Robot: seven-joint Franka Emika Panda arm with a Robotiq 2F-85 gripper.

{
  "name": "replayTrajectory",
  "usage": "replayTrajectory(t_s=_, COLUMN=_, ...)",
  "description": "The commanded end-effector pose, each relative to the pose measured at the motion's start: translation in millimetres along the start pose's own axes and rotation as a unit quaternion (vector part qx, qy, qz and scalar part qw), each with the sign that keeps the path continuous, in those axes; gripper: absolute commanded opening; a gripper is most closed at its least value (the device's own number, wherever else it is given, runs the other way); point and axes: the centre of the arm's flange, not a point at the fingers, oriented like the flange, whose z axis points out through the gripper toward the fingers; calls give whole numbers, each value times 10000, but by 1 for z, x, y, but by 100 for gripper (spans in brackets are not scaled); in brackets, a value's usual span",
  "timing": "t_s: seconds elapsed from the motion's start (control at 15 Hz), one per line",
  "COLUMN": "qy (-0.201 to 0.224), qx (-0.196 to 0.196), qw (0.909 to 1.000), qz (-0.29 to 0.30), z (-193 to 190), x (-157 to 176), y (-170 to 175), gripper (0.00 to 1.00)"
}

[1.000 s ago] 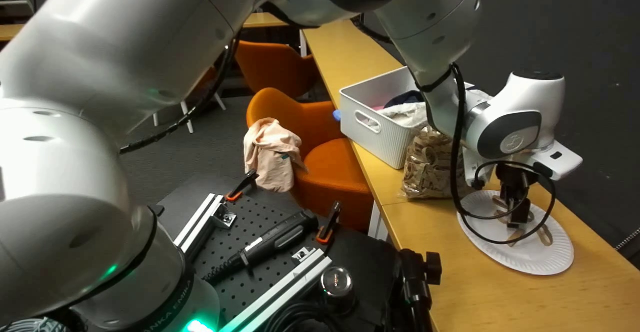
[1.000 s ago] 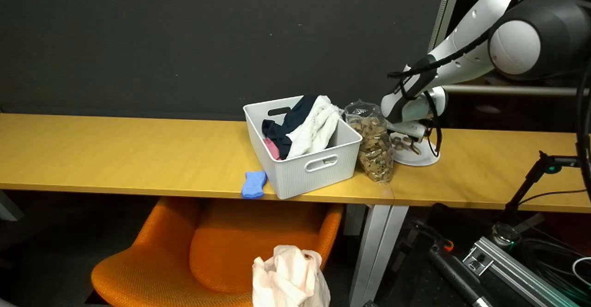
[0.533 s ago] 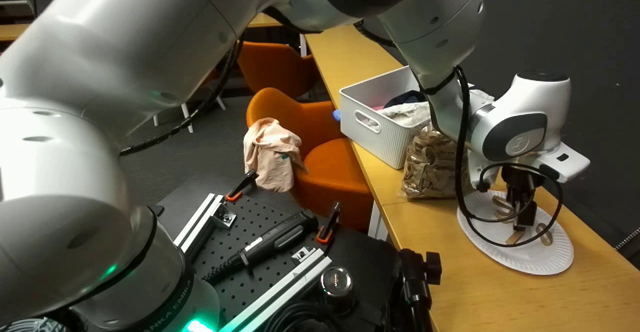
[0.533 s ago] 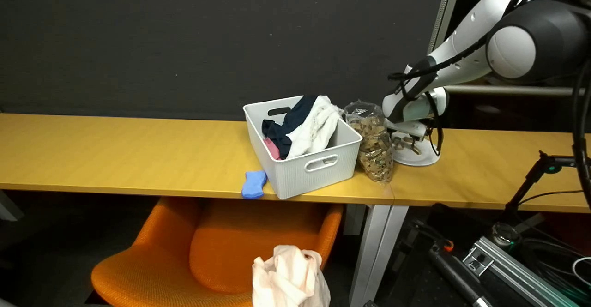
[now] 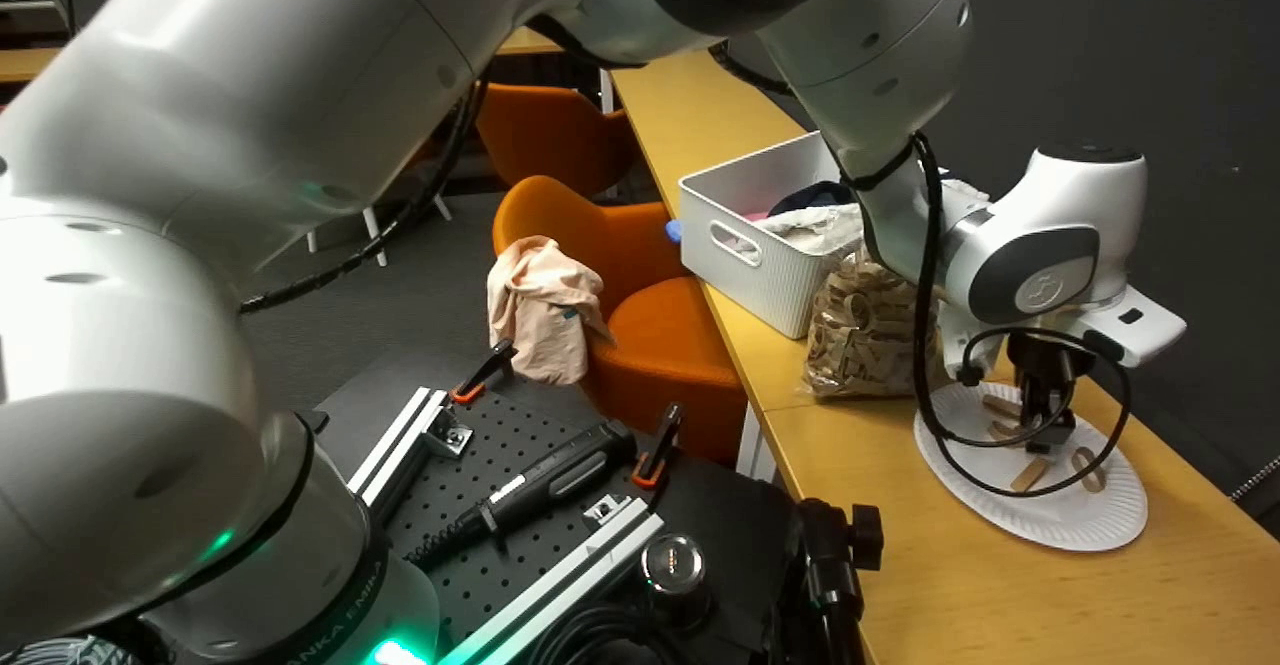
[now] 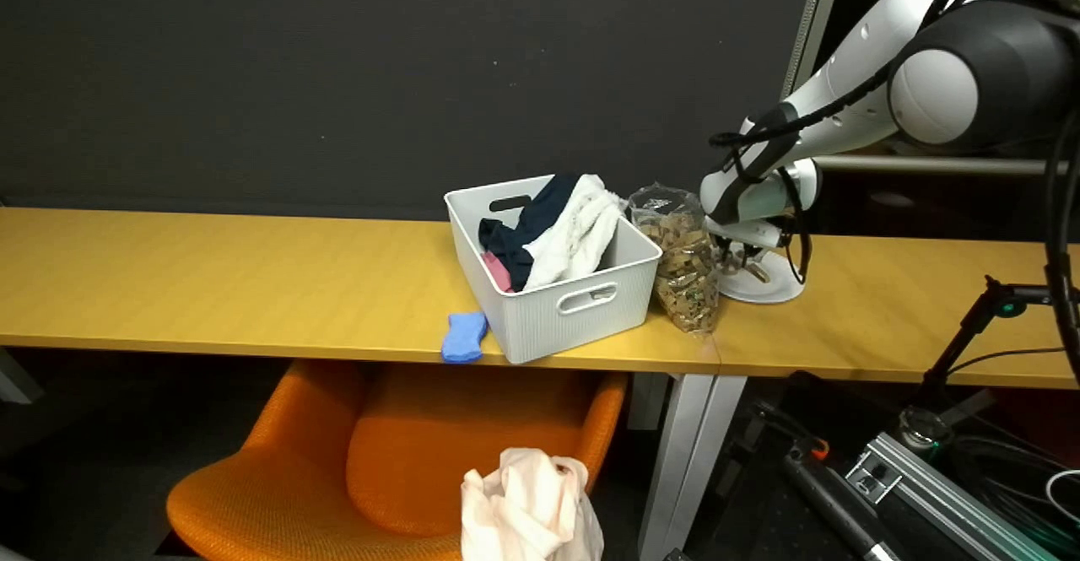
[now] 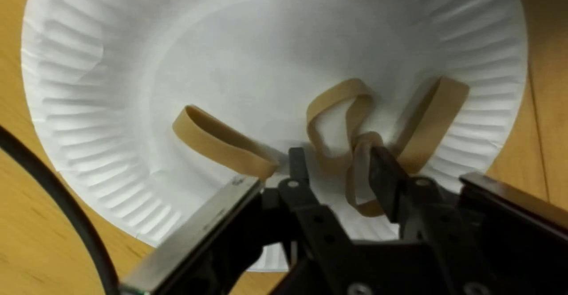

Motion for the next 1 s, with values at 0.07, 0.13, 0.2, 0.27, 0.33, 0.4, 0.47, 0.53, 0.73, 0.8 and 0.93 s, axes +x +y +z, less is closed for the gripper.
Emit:
replayTrajectory(t_s=0.07, qy=44, qx=-28, qw=10000, qz=78, z=3, x=3, y=1, gripper=3)
replayTrajectory(t_s=0.13, qy=41, qx=-32, qw=10000, qz=79, z=2, x=3, y=2, gripper=0)
replayTrajectory(t_s=0.2, qy=37, qx=-26, qw=10000, qz=76, z=-1, x=3, y=3, gripper=0)
replayTrajectory(t_s=0.27, qy=31, qx=-13, qw=10000, qz=73, z=-6, x=2, y=4, gripper=0)
replayTrajectory(t_s=0.33, qy=29, qx=-7, qw=10000, qz=76, z=-9, x=2, y=4, gripper=0)
replayTrajectory(t_s=0.4, qy=34, qx=13, qw=10000, qz=72, z=-15, x=2, y=6, gripper=0)
replayTrajectory(t_s=0.47, qy=43, qx=28, qw=10000, qz=70, z=-20, x=2, y=7, gripper=0)
replayTrajectory(t_s=0.53, qy=47, qx=38, qw=10000, qz=76, z=-24, x=2, y=8, gripper=0)
replayTrajectory(t_s=0.73, qy=53, qx=108, qw=9999, qz=69, z=-38, x=1, y=6, gripper=0)
replayTrajectory(t_s=0.8, qy=60, qx=129, qw=9999, qz=61, z=-42, x=1, y=6, gripper=0)
replayTrajectory(t_s=0.93, qy=59, qx=163, qw=9998, qz=58, z=-48, x=-1, y=3, gripper=0)
